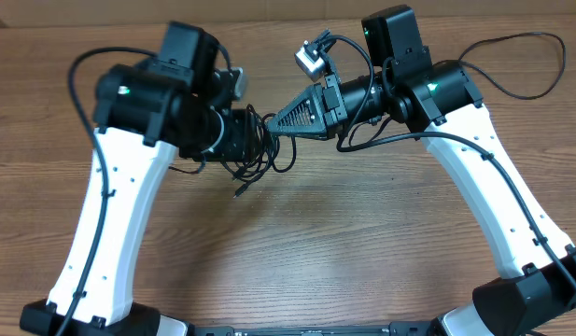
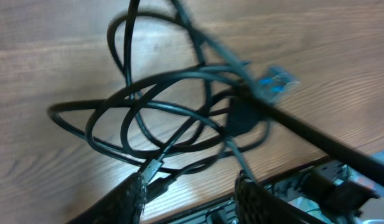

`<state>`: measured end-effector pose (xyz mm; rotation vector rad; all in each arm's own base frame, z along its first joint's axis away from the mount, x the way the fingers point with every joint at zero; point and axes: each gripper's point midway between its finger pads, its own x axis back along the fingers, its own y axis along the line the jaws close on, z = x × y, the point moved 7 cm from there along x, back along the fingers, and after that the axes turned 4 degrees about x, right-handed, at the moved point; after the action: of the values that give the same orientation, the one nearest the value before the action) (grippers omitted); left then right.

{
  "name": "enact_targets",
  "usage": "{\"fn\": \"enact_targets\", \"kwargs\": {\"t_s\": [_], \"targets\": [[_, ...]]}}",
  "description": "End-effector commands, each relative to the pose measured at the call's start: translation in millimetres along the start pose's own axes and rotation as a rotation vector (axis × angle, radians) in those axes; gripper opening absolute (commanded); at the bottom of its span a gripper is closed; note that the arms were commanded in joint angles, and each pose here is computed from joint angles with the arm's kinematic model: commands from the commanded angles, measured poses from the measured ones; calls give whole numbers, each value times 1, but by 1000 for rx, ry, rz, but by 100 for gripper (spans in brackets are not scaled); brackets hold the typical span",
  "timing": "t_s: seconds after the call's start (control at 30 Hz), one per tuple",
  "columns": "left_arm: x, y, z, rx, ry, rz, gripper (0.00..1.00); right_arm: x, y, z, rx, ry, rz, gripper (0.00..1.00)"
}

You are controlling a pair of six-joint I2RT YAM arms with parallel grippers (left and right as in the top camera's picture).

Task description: Untangle cables

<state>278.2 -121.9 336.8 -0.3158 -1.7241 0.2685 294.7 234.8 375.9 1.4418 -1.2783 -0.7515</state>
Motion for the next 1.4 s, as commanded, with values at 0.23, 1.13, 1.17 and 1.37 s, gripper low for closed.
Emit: {"fn": "enact_targets", "kwargs": {"t_s": [0.23, 1.13, 1.17, 1.37], "targets": [[-38, 19, -11, 0, 64, -142, 38, 3, 11, 0, 36, -7, -9, 4], [-37, 21, -33, 40, -81, -202, 5, 3, 11, 1, 32, -6, -8, 5], [-37, 21, -33, 40, -81, -202, 4, 3, 11, 1, 32, -6, -8, 5], [-32, 20, -29, 43, -68, -200, 4, 4, 4, -3, 31, -38, 54, 5]]}}
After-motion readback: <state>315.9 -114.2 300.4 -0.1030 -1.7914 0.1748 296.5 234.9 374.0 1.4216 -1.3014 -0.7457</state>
